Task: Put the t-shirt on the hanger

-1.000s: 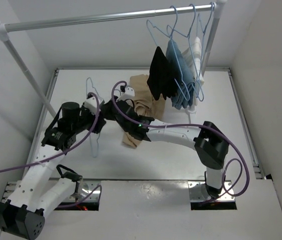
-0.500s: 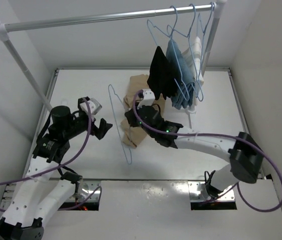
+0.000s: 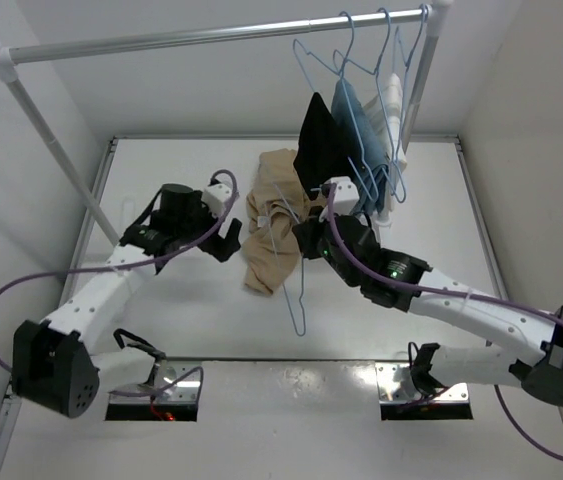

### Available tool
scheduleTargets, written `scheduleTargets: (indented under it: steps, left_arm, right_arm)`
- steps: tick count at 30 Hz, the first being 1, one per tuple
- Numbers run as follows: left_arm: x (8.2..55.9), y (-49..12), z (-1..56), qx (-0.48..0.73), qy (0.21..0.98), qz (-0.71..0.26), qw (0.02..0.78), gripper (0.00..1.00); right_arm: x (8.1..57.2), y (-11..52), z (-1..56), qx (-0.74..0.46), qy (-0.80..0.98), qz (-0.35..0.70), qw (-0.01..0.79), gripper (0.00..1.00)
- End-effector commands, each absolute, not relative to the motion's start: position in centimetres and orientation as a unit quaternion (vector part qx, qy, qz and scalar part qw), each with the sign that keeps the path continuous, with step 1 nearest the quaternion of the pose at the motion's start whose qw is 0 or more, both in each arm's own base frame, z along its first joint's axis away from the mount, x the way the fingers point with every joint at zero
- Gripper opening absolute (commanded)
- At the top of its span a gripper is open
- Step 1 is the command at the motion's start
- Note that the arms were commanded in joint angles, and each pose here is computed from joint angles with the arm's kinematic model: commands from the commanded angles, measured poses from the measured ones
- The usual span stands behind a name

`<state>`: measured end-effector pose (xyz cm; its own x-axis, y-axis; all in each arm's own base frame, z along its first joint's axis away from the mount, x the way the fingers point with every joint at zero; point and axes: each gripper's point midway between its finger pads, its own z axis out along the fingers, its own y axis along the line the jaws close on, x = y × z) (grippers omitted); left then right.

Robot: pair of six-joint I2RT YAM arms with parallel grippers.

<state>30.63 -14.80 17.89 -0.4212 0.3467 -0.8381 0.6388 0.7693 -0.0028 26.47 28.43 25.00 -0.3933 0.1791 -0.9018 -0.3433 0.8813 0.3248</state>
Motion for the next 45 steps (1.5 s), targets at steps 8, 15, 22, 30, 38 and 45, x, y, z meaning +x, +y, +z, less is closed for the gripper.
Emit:
scheduleTargets:
  steps: [8, 15, 22, 30, 38, 45]
  left_arm:
    - [33.5, -20.5, 12.1, 0.304, 0.841, -0.25, 0.37, 0.93]
    - [33.5, -22.3, 5.9, 0.408, 0.839, -0.16, 0.324, 0.95]
    - [30.1, -21.2, 2.6, 0.481, 0.822, -0.128, 0.277, 0.34]
    - [21.4, -22.0, 5.6, 0.683, 0.664, -0.19, 0.238, 0.0]
    - [9.6, -18.0, 8.7, 0.885, 0.374, -0.23, 0.154, 0.87]
    - [18.2, -25.4, 16.9, 0.737, 0.498, -0.211, 0.406, 0.85]
  right_arm:
    - [25.9, 24.3, 25.0, -0.035, 0.804, 0.186, 0.563, 0.0]
    - [26.0, 22.9, 25.6, -0.024, 0.798, 0.168, 0.579, 0.0]
    - [25.9, 21.9, 26.0, -0.021, 0.798, 0.15, 0.583, 0.0]
    - [25.5, 21.3, 25.9, -0.02, 0.801, 0.148, 0.579, 0.0]
    - [24.8, 20.3, 26.2, -0.016, 0.801, 0.151, 0.579, 0.0]
    - [24.5, 20.5, 26.0, -0.019, 0.805, 0.157, 0.572, 0.0]
